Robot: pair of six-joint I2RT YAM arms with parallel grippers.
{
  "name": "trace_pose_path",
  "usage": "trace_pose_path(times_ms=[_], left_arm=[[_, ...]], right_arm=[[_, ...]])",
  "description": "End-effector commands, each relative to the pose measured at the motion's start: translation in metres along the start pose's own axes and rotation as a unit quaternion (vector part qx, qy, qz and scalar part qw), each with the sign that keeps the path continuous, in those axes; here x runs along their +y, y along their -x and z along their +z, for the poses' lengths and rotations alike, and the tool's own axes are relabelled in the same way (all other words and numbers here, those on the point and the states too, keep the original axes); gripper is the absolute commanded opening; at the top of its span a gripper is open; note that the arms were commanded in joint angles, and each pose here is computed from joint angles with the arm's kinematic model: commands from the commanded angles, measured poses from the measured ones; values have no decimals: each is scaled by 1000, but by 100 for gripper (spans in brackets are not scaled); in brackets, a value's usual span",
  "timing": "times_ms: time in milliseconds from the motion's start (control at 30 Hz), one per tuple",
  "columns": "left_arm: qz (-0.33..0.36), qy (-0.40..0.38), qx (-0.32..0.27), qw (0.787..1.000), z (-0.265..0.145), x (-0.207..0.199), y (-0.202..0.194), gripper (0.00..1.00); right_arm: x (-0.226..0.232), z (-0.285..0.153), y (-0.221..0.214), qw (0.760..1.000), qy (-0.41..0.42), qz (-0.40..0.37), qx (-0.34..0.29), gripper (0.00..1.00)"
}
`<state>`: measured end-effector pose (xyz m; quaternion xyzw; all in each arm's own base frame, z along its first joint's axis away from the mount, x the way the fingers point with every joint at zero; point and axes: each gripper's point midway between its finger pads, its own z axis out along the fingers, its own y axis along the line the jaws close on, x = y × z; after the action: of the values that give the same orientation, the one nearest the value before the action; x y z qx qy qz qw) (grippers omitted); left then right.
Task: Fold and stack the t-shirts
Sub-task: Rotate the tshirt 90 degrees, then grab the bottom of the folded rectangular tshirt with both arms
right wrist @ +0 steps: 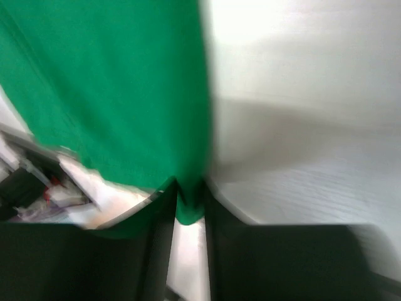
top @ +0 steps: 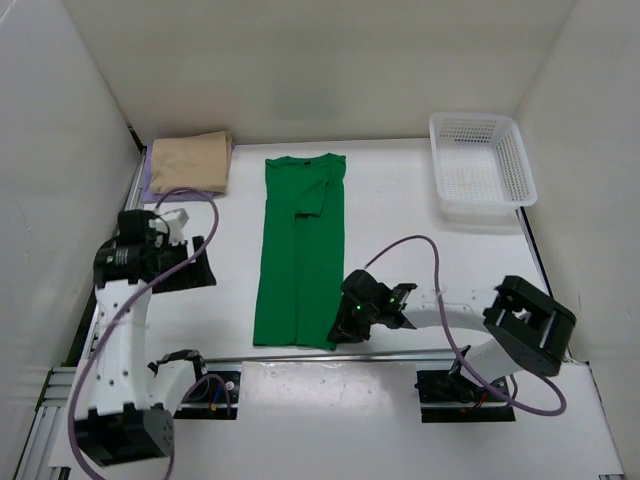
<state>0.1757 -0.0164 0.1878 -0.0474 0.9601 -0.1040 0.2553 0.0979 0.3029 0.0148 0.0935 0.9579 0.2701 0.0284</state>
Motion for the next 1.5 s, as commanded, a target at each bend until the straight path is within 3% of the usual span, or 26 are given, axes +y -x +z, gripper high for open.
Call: trace_pose_path(times_ms=[0,33,67,100,233,300,400,467,600,733,900,1100,1233,1300,1467], left_arm=[[63,-88,-20,994,12,-42,31,89],[108,-103,-14,989,17,-60,29,89],[132,-106,-21,985,19,-68,31,89],[157,-96,-46,982,24,-74,43,89],[231,-170,-32,957,53,-111,0,90],[251,-176,-27,952,62,-121,-3,92],[232,-209,71,947,99,-118,-47,88],[222,-182,126,949,117,-96,-81,84],[202,-180,208,940,125,-73,-139,84],[182,-254,228,922,126,-92,-157,85],[174,-230,219,932,141,-86,-144,88],[152,-204,260,931,147,-69,-165,74],[154,-188,264,933,147,-63,-167,67],[154,-183,267,933,148,-61,-168,60],[155,-173,270,934,150,-57,-168,29]], right_arm=[[-60,-6,-5,994,-80,-79,0,43],[-52,-10,-5,993,-69,-93,3,54],[-56,-14,-6,990,-83,-111,11,56],[-45,-19,-1,989,-76,-123,3,56],[-41,-29,-1,987,-67,-145,0,53],[-35,-31,-1,988,-55,-147,-1,52],[-34,-32,-5,988,-44,-147,6,49],[-29,-33,-3,988,-39,-148,3,49],[-27,-34,-3,987,-39,-153,3,47],[-29,-35,-5,987,-41,-152,10,45],[-37,-32,-7,987,-42,-152,10,44],[-29,-26,-7,985,-30,-168,18,46],[-14,-25,-9,983,-4,-182,28,53],[-16,-23,-9,983,-8,-181,30,54],[-9,-19,-6,982,-9,-185,31,53]])
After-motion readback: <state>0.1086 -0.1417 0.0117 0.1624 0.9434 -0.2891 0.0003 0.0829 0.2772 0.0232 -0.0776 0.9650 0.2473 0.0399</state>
